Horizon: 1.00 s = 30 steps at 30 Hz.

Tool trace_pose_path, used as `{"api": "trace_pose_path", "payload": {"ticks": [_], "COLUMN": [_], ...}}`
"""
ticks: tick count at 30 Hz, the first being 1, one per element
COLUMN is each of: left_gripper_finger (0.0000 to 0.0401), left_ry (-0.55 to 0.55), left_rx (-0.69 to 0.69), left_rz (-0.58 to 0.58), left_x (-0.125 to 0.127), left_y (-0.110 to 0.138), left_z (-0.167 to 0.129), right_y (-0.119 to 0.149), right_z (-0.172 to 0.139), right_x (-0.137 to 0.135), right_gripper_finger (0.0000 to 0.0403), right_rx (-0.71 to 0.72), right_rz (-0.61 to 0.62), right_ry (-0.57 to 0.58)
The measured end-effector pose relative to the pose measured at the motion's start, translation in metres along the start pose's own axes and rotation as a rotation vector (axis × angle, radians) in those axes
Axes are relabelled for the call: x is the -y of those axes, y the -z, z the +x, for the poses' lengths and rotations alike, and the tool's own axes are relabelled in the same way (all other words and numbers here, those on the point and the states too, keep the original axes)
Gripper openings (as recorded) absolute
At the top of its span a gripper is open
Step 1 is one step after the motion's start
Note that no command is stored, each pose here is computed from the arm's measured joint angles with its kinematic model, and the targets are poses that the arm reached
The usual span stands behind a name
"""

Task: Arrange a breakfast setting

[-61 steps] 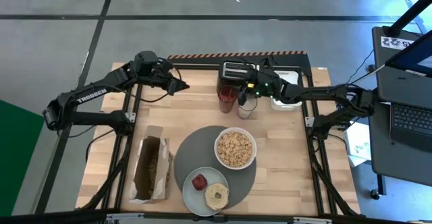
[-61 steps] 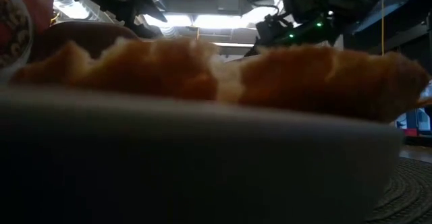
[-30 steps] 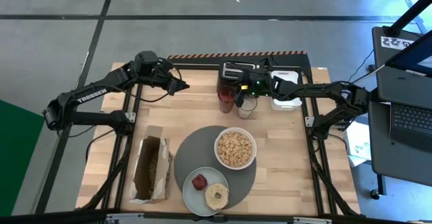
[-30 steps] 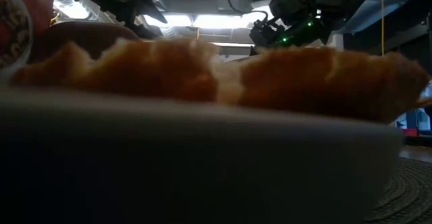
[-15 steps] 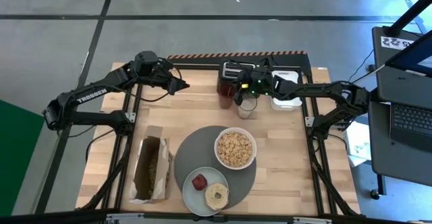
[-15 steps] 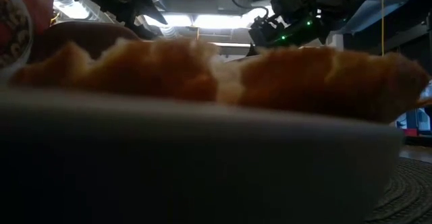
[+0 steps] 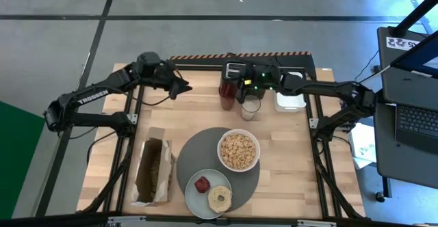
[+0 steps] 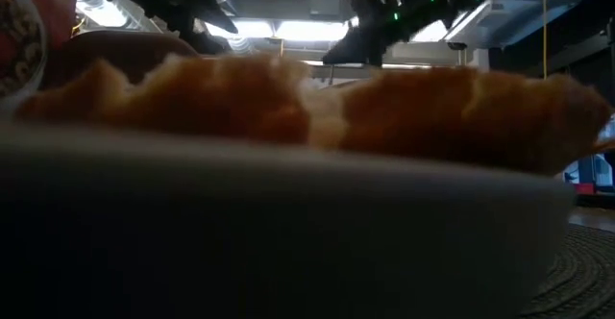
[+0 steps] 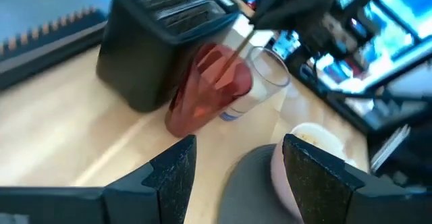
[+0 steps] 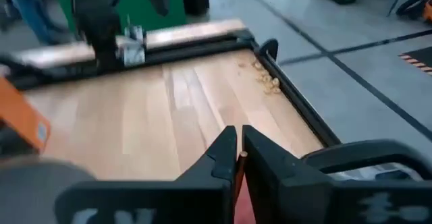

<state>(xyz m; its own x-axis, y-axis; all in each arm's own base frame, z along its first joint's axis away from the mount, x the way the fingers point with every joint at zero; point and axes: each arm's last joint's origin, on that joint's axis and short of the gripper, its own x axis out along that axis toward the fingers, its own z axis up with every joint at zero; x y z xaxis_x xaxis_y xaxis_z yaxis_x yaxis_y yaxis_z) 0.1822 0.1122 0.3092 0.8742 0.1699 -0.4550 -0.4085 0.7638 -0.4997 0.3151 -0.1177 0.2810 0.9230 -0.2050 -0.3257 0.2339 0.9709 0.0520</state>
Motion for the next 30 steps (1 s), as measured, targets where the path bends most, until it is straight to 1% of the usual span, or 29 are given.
{"api": "trace_pose_path", "payload": {"ticks": [3, 5, 6, 8, 10, 12, 14, 15, 16, 18, 20, 22, 24, 26, 30], "left_gripper_finger": [0.0211, 0.0211, 0.0211, 0.0211, 0.0211, 0.0211, 0.0211, 0.0211, 0.0211, 0.0211, 0.0211, 0.0211, 0.0211, 0.0211, 0.0211], "left_ry": [0.025, 0.050, 0.060, 0.086, 0.105, 0.113, 0.102, 0.071, 0.031, -0.076, -0.182, -0.260, -0.300, -0.326, -0.337], "left_rx": [0.018, 0.055, 0.080, 0.137, 0.193, 0.241, 0.270, 0.275, 0.275, 0.256, 0.226, 0.194, 0.159, 0.109, 0.067], "left_rz": [0.140, 0.233, 0.289, 0.442, 0.654, 0.916, 1.190, 1.307, 1.399, 1.556, 1.703, 1.858, 2.012, 2.137, 2.306], "left_x": [0.005, 0.010, 0.012, 0.018, 0.026, 0.034, 0.042, 0.045, 0.047, 0.051, 0.055, 0.059, 0.061, 0.062, 0.064], "left_y": [-0.001, -0.004, -0.006, -0.009, -0.011, -0.011, -0.008, -0.007, -0.005, -0.003, -0.001, 0.002, 0.004, 0.007, 0.010], "left_z": [0.001, 0.002, 0.002, 0.003, 0.003, 0.004, 0.005, 0.006, 0.007, 0.010, 0.011, 0.011, 0.016, 0.022, 0.037], "right_y": [-0.026, -0.041, -0.047, -0.057, -0.070, -0.083, -0.090, -0.093, -0.094, -0.100, -0.106, -0.107, -0.107, -0.106, -0.104], "right_z": [-0.007, -0.014, -0.017, -0.023, -0.028, -0.034, -0.037, -0.038, -0.039, -0.042, -0.045, -0.046, -0.046, -0.045, -0.038], "right_x": [-0.002, -0.002, -0.003, -0.003, -0.004, -0.002, -0.002, -0.002, -0.002, 0.000, 0.000, 0.001, 0.000, 0.001, 0.001], "right_gripper_finger": [0.0021, 0.0021, 0.0021, 0.0021, 0.0021, 0.0021, 0.0021, 0.0021, 0.0021, 0.0020, 0.0014, 0.0011, 0.0011, 0.0011, 0.0014], "right_rx": [-0.082, -0.139, -0.159, -0.182, -0.164, -0.132, -0.109, -0.105, -0.103, -0.090, -0.077, -0.075, -0.083, -0.093, -0.119], "right_rz": [-0.080, -0.107, -0.115, -0.116, -0.090, -0.042, 0.004, 0.021, 0.035, 0.066, 0.099, 0.127, 0.166, 0.225, 0.310], "right_ry": [0.019, 0.030, 0.034, 0.038, 0.021, -0.009, -0.058, -0.072, -0.075, -0.076, -0.109, -0.119, -0.155, -0.201, -0.292]}}
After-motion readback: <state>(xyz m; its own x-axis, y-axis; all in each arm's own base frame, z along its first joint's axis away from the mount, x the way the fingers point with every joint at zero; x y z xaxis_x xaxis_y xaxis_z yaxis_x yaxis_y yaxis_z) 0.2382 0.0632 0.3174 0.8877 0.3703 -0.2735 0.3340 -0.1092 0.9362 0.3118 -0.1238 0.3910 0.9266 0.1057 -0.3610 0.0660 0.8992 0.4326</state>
